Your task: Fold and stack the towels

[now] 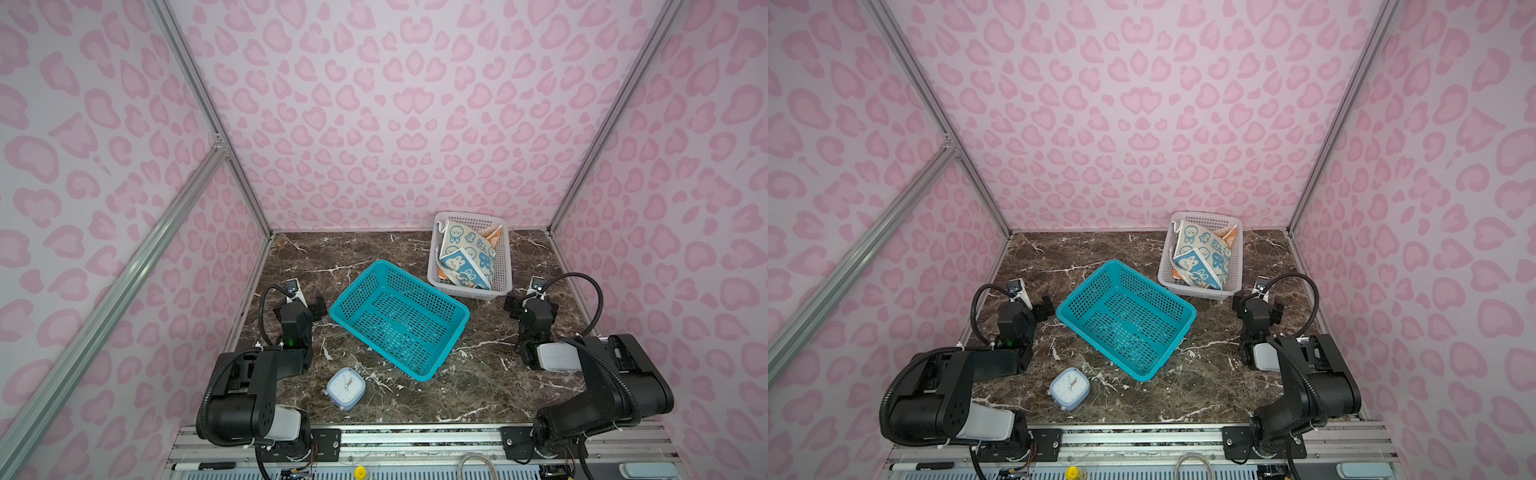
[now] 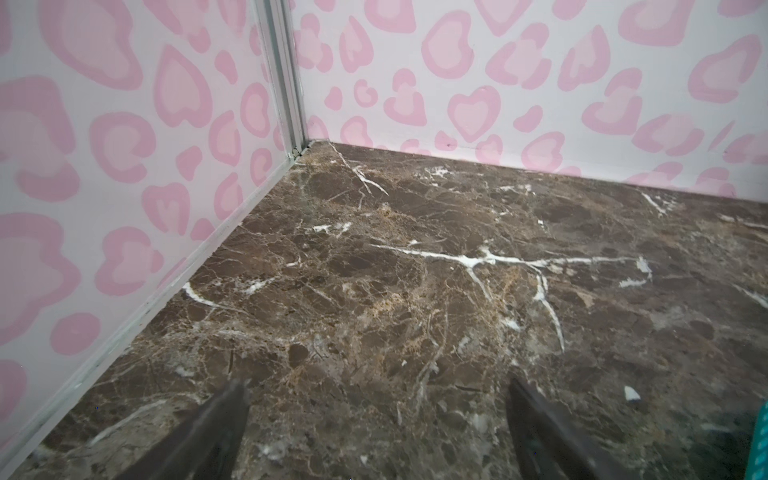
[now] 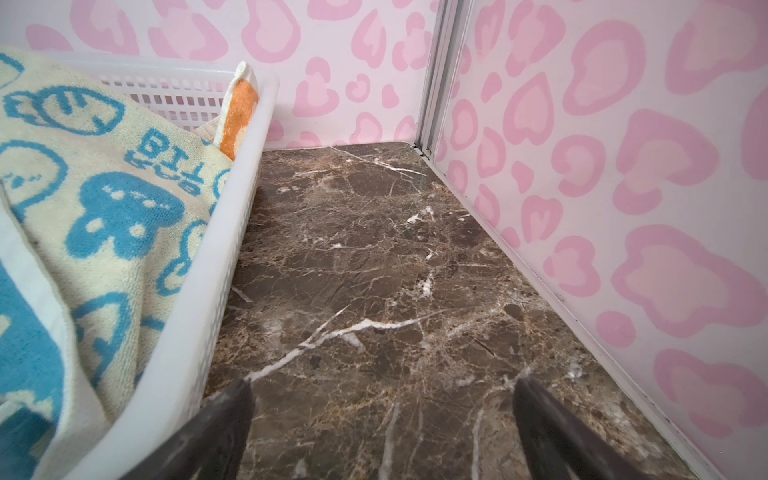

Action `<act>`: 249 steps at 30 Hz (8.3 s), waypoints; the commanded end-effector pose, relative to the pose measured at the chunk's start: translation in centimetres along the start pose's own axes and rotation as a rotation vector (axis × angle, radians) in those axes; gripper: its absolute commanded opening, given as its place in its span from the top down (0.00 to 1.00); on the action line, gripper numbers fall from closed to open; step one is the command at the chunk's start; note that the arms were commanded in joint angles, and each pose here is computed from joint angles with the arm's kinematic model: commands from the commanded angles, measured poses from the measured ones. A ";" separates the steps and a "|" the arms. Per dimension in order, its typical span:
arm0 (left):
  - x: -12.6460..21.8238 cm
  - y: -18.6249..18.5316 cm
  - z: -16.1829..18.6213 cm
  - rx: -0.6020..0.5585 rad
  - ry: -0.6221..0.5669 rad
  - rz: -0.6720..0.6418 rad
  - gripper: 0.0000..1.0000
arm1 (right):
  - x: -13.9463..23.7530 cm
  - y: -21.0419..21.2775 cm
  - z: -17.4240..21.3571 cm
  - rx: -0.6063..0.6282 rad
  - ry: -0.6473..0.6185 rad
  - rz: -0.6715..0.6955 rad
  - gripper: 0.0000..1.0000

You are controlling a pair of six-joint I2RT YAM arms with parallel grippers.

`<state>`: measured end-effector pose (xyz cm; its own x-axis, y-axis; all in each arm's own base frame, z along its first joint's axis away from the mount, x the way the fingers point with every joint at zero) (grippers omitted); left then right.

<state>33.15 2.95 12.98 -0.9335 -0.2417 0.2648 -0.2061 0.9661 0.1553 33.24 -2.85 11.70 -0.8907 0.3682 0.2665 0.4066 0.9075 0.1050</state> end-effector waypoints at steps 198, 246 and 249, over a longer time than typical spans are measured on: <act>0.1 -9.6 -17.2 0.570 0.494 0.563 0.02 | 3.9 23.1 -7.4 0.030 0.831 -0.445 0.01; -0.1 -29.8 -10.9 0.440 0.813 0.923 0.02 | -5.3 11.4 -1.7 0.351 0.838 0.054 0.92; -0.1 -30.2 -10.9 0.436 0.814 0.929 0.02 | -5.7 11.1 -2.2 0.401 0.818 0.071 0.91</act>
<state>42.09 -26.65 18.17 -0.3570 0.6725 0.6483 0.1734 0.7297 -0.6614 43.07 5.05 13.32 -0.3804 0.2776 0.8822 0.2607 0.9474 -0.1856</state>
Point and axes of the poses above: each gripper's point midway between its finger pads, its own x axis back along the fingers, its own y axis along the line the jaws close on, z = x × y, the point moved 5 cm from there along x, back along the fingers, and after that the axes turned 11 degrees about -x, right-handed, at the moved point
